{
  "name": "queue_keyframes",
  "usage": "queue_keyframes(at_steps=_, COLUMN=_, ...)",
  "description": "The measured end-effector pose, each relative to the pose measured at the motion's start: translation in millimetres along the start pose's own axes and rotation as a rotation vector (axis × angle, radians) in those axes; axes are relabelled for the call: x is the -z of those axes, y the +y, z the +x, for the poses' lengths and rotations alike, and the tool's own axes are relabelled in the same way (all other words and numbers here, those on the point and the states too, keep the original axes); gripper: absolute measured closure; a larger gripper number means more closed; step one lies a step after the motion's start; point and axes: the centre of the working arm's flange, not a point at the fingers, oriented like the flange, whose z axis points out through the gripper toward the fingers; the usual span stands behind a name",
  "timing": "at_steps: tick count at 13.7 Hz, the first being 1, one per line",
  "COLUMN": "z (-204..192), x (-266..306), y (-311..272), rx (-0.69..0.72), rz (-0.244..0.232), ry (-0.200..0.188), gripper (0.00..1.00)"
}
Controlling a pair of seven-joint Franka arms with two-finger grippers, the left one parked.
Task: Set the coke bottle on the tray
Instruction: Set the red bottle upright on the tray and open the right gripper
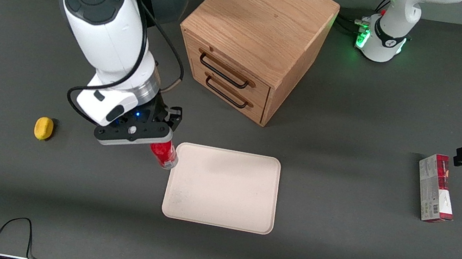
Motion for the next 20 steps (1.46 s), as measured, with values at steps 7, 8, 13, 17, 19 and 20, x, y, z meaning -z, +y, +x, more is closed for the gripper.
queue_keyframes(at_steps=7, z=29, x=-194, y=-12, rx=0.004, rz=-0.018, ry=-0.044, gripper=0.68)
queue_keyframes(at_steps=8, z=29, x=-213, y=-13, rx=0.005, rz=-0.020, ry=-0.048, gripper=0.68)
queue_keyframes(at_steps=13, z=28, x=-252, y=-13, rx=0.007, rz=-0.024, ry=-0.059, gripper=0.65)
queue_keyframes(at_steps=17, z=28, x=-250, y=-13, rx=0.007, rz=-0.023, ry=-0.055, gripper=0.34)
queue_keyframes(at_steps=19, z=30, x=-234, y=-13, rx=0.005, rz=-0.019, ry=-0.044, gripper=0.12)
queue_keyframes(at_steps=20, z=31, x=-215, y=-12, rx=0.003, rz=-0.018, ry=-0.039, gripper=0.01)
